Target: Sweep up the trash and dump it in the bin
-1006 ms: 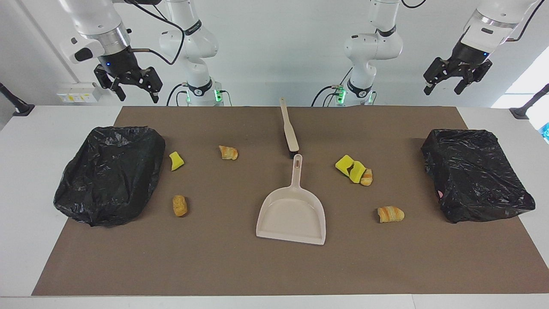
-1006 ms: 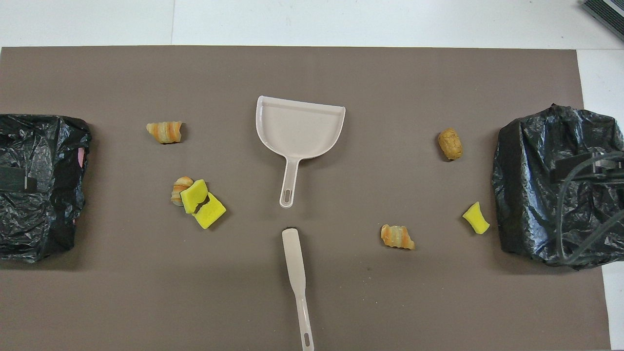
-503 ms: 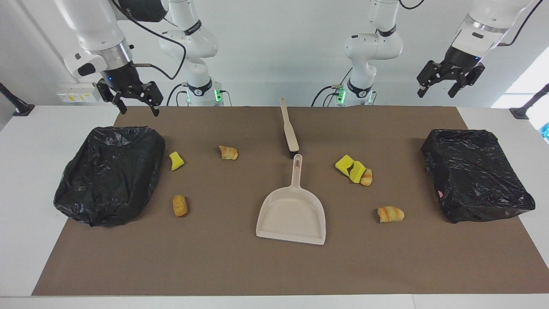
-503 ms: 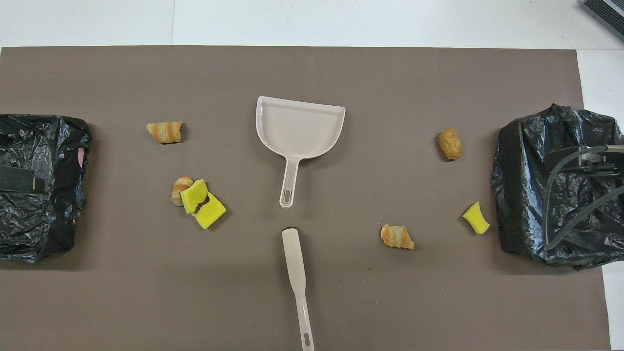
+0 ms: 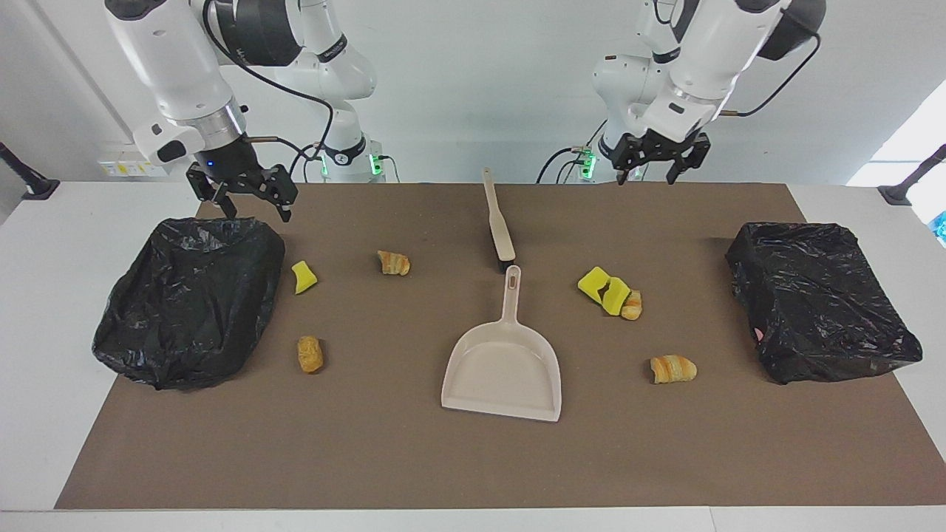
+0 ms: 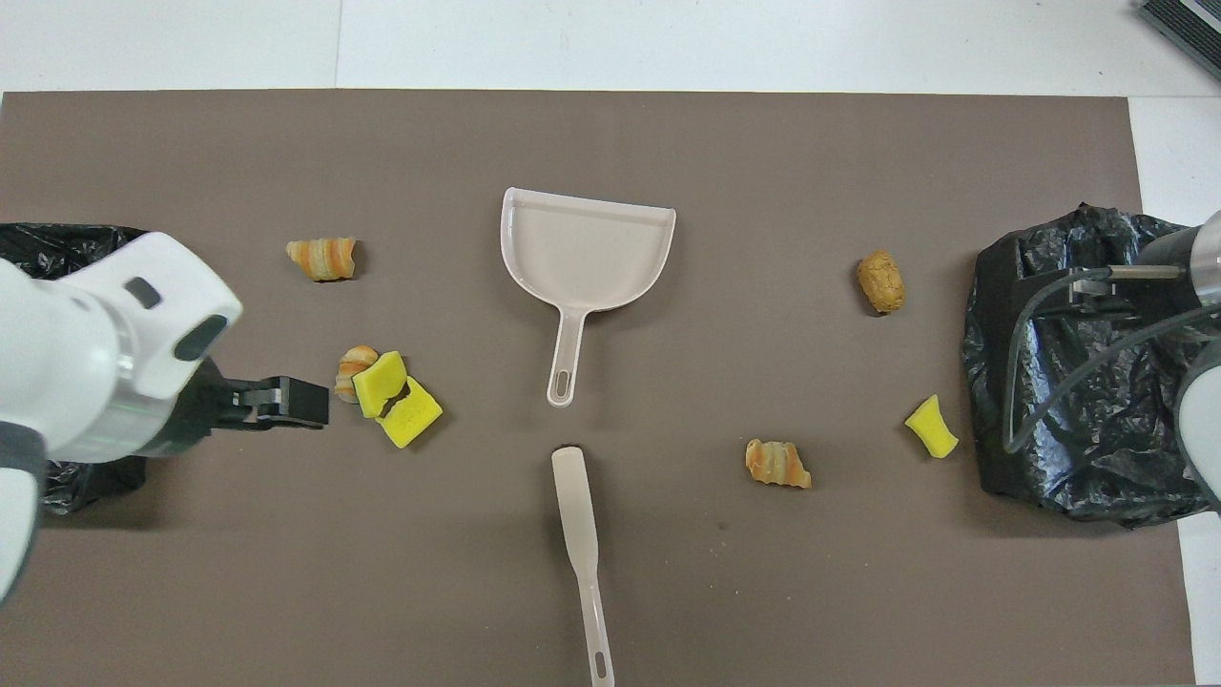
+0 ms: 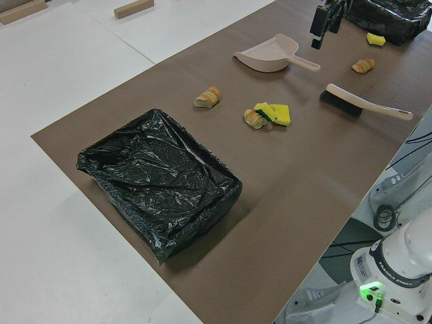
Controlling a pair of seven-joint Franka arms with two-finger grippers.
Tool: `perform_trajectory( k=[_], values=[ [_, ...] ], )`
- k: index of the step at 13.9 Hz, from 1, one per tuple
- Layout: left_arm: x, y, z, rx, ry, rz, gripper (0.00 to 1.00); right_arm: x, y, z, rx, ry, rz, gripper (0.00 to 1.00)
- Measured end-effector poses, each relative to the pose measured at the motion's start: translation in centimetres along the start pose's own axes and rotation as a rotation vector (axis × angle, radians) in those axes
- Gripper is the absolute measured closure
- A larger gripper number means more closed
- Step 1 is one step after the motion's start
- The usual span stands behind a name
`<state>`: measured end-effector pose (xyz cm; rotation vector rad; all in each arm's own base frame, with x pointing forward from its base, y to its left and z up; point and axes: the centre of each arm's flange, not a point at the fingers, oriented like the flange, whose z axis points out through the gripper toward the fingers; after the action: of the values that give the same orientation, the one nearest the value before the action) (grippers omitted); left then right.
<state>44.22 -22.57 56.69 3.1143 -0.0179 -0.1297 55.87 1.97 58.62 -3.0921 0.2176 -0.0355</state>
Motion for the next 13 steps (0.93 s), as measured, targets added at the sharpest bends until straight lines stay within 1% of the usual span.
perform_trajectory(
  k=[4, 6, 8, 11, 13],
  values=[
    [-4.9, 5.9, 4.3, 0.015, -0.003, 0.010, 0.00, 0.4, -3.8, 2.0, 0.003, -0.018, -0.019, 0.00],
    [-7.8, 7.6, 5.5, 0.025, -0.010, 0.038, 0.00, 0.9, -5.6, 3.2, 0.014, -0.014, 0.044, 0.00],
    [-10.5, 9.6, 7.5, 0.028, -0.005, 0.056, 0.00, 1.4, -6.4, 4.7, 0.033, -0.030, 0.079, 0.00],
    [-14.2, 13.0, 12.8, 0.028, 0.009, 0.070, 0.00, 1.5, -9.2, 7.8, 0.037, -0.084, 0.045, 0.00],
    [-16.1, 15.3, 16.8, 0.017, 0.026, 0.054, 0.00, 1.6, -11.9, 9.8, 0.038, -0.102, 0.025, 0.00]
  ],
)
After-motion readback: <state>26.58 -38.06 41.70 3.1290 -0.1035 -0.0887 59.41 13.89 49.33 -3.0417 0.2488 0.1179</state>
